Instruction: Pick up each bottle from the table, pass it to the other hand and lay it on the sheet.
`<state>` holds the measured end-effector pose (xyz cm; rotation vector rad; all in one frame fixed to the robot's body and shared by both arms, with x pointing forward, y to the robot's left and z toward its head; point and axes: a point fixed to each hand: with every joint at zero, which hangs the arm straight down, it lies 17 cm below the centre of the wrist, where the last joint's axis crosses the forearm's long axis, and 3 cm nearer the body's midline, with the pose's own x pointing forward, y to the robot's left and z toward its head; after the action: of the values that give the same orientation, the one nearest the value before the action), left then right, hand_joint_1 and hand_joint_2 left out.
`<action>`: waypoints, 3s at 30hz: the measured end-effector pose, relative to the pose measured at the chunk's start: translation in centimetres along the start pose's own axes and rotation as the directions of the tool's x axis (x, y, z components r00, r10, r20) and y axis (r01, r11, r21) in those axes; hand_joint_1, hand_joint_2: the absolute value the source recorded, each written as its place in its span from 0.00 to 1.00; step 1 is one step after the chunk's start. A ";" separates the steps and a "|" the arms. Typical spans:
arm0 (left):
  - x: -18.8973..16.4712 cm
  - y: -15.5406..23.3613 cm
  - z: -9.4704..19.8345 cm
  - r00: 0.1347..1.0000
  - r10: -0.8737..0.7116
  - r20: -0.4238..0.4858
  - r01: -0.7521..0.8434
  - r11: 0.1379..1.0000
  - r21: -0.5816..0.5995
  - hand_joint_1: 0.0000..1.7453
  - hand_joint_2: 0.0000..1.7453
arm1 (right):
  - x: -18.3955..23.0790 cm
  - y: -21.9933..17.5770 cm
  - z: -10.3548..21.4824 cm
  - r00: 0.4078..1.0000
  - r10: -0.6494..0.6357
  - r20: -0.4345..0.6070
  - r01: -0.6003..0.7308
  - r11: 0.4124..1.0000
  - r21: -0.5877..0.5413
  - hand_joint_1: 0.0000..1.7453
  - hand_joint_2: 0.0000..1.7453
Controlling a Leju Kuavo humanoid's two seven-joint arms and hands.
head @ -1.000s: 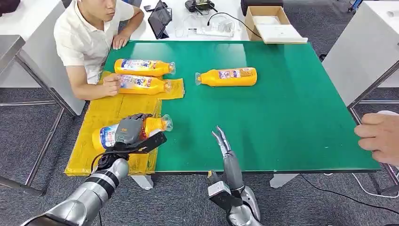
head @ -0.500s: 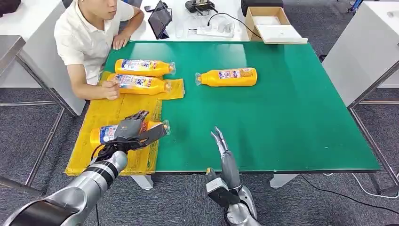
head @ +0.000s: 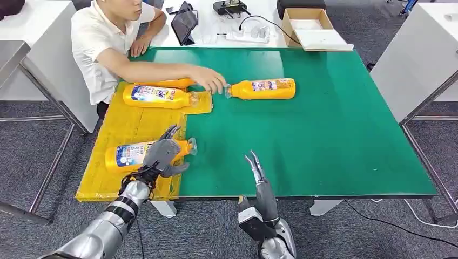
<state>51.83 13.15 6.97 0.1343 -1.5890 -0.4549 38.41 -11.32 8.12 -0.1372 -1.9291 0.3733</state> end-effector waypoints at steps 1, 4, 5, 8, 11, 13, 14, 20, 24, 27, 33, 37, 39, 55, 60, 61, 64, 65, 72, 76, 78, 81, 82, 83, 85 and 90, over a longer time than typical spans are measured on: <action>1.2 0.3 0.4 0.995 0.096 0.031 -0.097 0.995 0.024 0.00 1.00 | -0.2 -0.2 0.2 1.000 0.004 -0.006 -0.004 1.000 -0.006 0.00 0.00; 4.7 2.5 2.3 0.947 0.281 0.156 -0.299 0.949 0.100 0.00 1.00 | -0.8 -0.8 1.1 1.000 0.013 -0.026 -0.013 1.000 -0.022 0.00 0.00; 6.5 3.6 3.0 0.924 0.314 0.217 -0.344 0.932 0.112 0.00 1.00 | -1.0 -0.9 1.4 0.999 0.015 -0.031 -0.016 1.000 -0.025 0.00 0.00; 10.3 5.8 5.2 0.870 0.350 0.347 -0.412 0.903 0.123 0.00 1.00 | -1.3 -1.5 1.9 0.999 0.025 -0.040 -0.026 0.999 -0.037 0.00 0.00; 13.9 7.7 7.6 0.820 0.331 0.467 -0.437 0.889 0.137 0.00 1.00 | -1.5 -2.0 2.0 0.999 0.033 -0.043 -0.035 0.998 -0.045 0.00 0.00; 15.5 8.7 8.9 0.800 0.297 0.521 -0.433 0.887 0.160 0.00 1.00 | -1.5 -2.3 2.0 0.998 0.039 -0.039 -0.040 0.998 -0.048 0.00 0.00; 16.2 9.1 9.5 0.791 0.287 0.540 -0.435 0.885 0.166 0.00 1.00 | -1.5 -2.4 2.0 0.998 0.041 -0.038 -0.043 0.998 -0.050 0.00 0.00; 18.5 10.8 13.1 0.753 0.194 0.628 -0.425 0.872 0.241 0.00 1.00 | -2.2 -3.4 2.0 0.990 0.130 -0.045 -0.131 0.991 -0.023 0.00 0.00; 18.8 11.0 15.6 0.751 0.156 0.642 -0.418 0.865 0.278 0.00 1.00 | -5.5 -7.1 2.0 0.938 0.323 -0.127 -0.323 0.946 0.024 0.00 0.00; 18.8 11.0 15.6 0.751 0.156 0.641 -0.417 0.865 0.278 0.00 1.00 | -5.5 -7.1 1.9 0.938 0.323 -0.127 -0.323 0.946 0.023 0.00 0.00; 18.3 10.5 17.1 0.761 0.187 0.621 -0.436 0.856 0.278 0.00 1.00 | -9.9 -15.9 0.7 0.778 0.588 -0.220 -0.594 0.803 0.045 0.00 0.00; 18.5 10.1 16.9 0.759 0.210 0.616 -0.449 0.855 0.261 0.00 1.00 | -12.4 -19.2 -0.7 0.670 0.704 -0.235 -0.699 0.705 0.119 0.00 0.00; 18.7 9.8 16.8 0.754 0.218 0.619 -0.451 0.858 0.247 0.00 1.00 | -13.3 -20.0 -1.2 0.638 0.730 -0.243 -0.720 0.678 0.148 0.00 0.00; 20.0 7.3 15.3 0.731 0.286 0.619 -0.473 0.866 0.159 0.00 1.00 | -16.0 -16.3 -4.7 0.575 0.788 -0.220 -0.719 0.615 0.324 0.00 0.00; 20.2 7.1 14.9 0.730 0.286 0.620 -0.470 0.870 0.152 0.00 1.00 | -16.2 -14.1 -5.1 0.582 0.791 -0.189 -0.701 0.605 0.378 0.00 0.00; 20.2 7.1 14.8 0.730 0.286 0.621 -0.469 0.870 0.150 0.00 1.00 | -16.2 -13.7 -5.3 0.581 0.794 -0.181 -0.700 0.600 0.387 0.00 0.00; 20.3 6.9 14.7 0.730 0.288 0.620 -0.467 0.872 0.144 0.00 1.00 | -16.2 -13.1 -5.6 0.572 0.803 -0.166 -0.703 0.585 0.405 0.00 0.00; 20.3 6.9 14.7 0.730 0.289 0.620 -0.467 0.873 0.143 0.00 1.00 | -16.2 -12.9 -5.7 0.570 0.806 -0.161 -0.704 0.580 0.409 0.00 0.00; 20.3 6.5 14.6 0.728 0.298 0.618 -0.468 0.874 0.131 0.00 1.00 | -16.9 -12.3 -5.4 0.549 0.822 -0.152 -0.695 0.550 0.463 0.00 0.00; 20.3 6.6 14.6 0.724 0.307 0.618 -0.477 0.870 0.126 0.00 1.00 | -17.4 -12.5 -5.3 0.539 0.827 -0.158 -0.688 0.541 0.485 0.00 1.00; 20.4 6.5 14.6 0.723 0.309 0.619 -0.477 0.870 0.123 0.00 1.00 | -17.5 -12.6 -5.2 0.534 0.830 -0.159 -0.686 0.536 0.493 0.00 1.00; 20.5 6.3 14.7 0.719 0.314 0.620 -0.479 0.870 0.116 0.00 1.00 | -17.9 -12.7 -5.0 0.528 0.834 -0.161 -0.678 0.528 0.511 0.00 1.00; 20.5 6.2 14.7 0.717 0.318 0.620 -0.482 0.869 0.112 0.00 1.00 | -18.1 -12.8 -4.8 0.526 0.835 -0.163 -0.675 0.526 0.518 0.00 1.00; 20.5 6.2 14.7 0.717 0.318 0.620 -0.482 0.869 0.112 0.00 1.00 | -18.2 -12.9 -4.8 0.522 0.837 -0.164 -0.673 0.523 0.523 0.00 1.00; 20.5 6.1 14.7 0.717 0.320 0.620 -0.482 0.869 0.109 0.00 1.00 | -18.3 -13.1 -4.7 0.520 0.838 -0.165 -0.671 0.521 0.527 0.00 1.00; 20.5 5.9 14.8 0.716 0.324 0.619 -0.482 0.870 0.102 0.00 1.00 | -18.4 -13.3 -4.6 0.523 0.834 -0.176 -0.667 0.529 0.525 0.00 1.00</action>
<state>36.82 14.23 28.14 -0.1866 -2.2210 0.0892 50.77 -27.92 -2.31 -0.7745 -1.2167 1.2383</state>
